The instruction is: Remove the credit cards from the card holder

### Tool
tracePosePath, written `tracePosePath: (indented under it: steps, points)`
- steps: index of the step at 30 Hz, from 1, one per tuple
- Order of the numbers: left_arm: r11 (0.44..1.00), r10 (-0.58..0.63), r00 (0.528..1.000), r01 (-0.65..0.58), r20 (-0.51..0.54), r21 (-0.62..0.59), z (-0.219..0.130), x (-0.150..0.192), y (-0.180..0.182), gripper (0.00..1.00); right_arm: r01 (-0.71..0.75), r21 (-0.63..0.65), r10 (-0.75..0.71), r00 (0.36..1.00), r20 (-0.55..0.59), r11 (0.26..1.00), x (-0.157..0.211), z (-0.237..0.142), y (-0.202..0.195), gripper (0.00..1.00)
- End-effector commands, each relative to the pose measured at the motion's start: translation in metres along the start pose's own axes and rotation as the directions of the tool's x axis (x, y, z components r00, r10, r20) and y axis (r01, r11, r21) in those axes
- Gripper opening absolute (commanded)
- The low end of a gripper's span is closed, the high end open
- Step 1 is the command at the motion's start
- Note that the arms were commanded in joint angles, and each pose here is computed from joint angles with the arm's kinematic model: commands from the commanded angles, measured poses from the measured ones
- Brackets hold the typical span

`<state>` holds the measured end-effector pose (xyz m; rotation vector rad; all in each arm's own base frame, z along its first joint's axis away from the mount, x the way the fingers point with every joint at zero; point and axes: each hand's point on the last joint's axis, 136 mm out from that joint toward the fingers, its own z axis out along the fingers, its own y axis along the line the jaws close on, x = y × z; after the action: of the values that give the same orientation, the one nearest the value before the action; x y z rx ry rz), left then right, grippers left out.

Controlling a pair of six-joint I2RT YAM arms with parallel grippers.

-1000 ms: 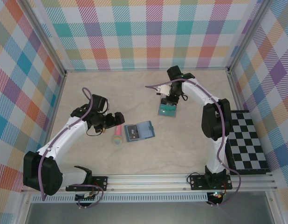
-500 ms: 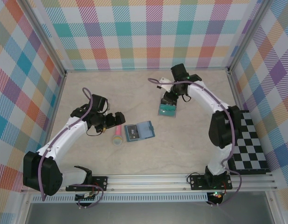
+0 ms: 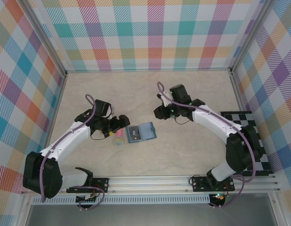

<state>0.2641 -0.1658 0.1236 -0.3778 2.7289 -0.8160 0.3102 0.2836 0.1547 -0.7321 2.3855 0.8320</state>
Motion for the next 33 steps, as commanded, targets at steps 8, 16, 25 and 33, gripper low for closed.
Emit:
tracePosePath:
  steps: [8,16,25,33]
  points:
    - [0.998,-0.037,0.999,0.036,-0.005,-0.055,0.038,0.002,-0.006,0.77,-0.330,-0.086,0.303,0.924,-0.233,0.940,0.041,0.078,0.050,0.29]
    - [0.990,-0.087,0.996,0.082,-0.032,-0.119,0.067,0.010,0.005,0.44,-0.464,-0.028,0.440,0.856,-0.271,0.885,0.058,0.107,0.041,0.26]
    - [0.981,-0.103,0.993,0.093,-0.049,-0.167,0.082,0.014,0.019,0.21,-0.478,-0.023,0.450,0.842,-0.297,0.878,0.063,0.118,0.042,0.23]
    - [0.973,-0.129,0.990,0.114,-0.061,-0.202,0.089,0.020,0.031,0.15,-0.482,0.007,0.462,0.836,-0.296,0.876,0.060,0.125,0.038,0.21]
